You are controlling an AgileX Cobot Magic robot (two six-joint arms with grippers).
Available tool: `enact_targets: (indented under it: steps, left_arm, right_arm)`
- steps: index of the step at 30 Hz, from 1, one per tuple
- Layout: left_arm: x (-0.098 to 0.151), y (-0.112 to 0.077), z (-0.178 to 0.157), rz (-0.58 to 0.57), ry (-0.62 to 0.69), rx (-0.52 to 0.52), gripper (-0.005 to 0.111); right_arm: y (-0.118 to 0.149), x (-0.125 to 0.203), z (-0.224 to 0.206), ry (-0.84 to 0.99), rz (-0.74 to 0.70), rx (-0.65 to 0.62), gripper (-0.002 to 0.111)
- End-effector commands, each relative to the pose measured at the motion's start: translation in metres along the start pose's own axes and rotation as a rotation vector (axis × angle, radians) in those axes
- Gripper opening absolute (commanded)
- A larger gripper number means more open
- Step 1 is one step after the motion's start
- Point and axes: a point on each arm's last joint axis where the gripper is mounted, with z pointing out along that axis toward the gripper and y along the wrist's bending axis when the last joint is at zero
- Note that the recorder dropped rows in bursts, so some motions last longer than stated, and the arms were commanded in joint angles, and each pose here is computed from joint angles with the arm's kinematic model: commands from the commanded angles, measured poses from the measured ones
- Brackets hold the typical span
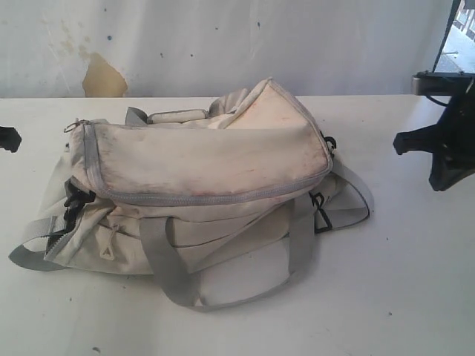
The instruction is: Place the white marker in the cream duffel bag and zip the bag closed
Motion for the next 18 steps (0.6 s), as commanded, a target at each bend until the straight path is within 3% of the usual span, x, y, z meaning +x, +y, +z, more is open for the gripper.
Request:
enact_targets:
  steps: [1, 6, 10, 14, 18]
  left_arm:
    - [0.007, 0.0, -0.009, -0.002, -0.041, -0.007, 0.0]
    - [0.023, -0.002, -0.034, 0.004, -0.116, -0.012, 0.0]
    - [0.055, -0.004, -0.074, 0.018, -0.253, -0.02, 0.0]
    - [0.12, -0.007, -0.117, 0.061, -0.489, -0.044, 0.0]
    - [0.181, -0.007, -0.14, 0.084, -0.697, -0.091, 0.0]
  right_arm:
    - [-0.014, 0.012, -0.013, -0.042, -0.002, 0.023, 0.0]
    - [-0.012, 0.035, -0.037, -0.091, 0.009, 0.029, 0.0]
    - [-0.004, 0.076, -0.076, -0.242, 0.002, 0.044, 0.0]
    - [0.007, 0.14, -0.135, -0.506, -0.023, 0.078, 0.0]
    - [0.015, 0.195, -0.166, -0.737, -0.034, 0.106, 0.0]
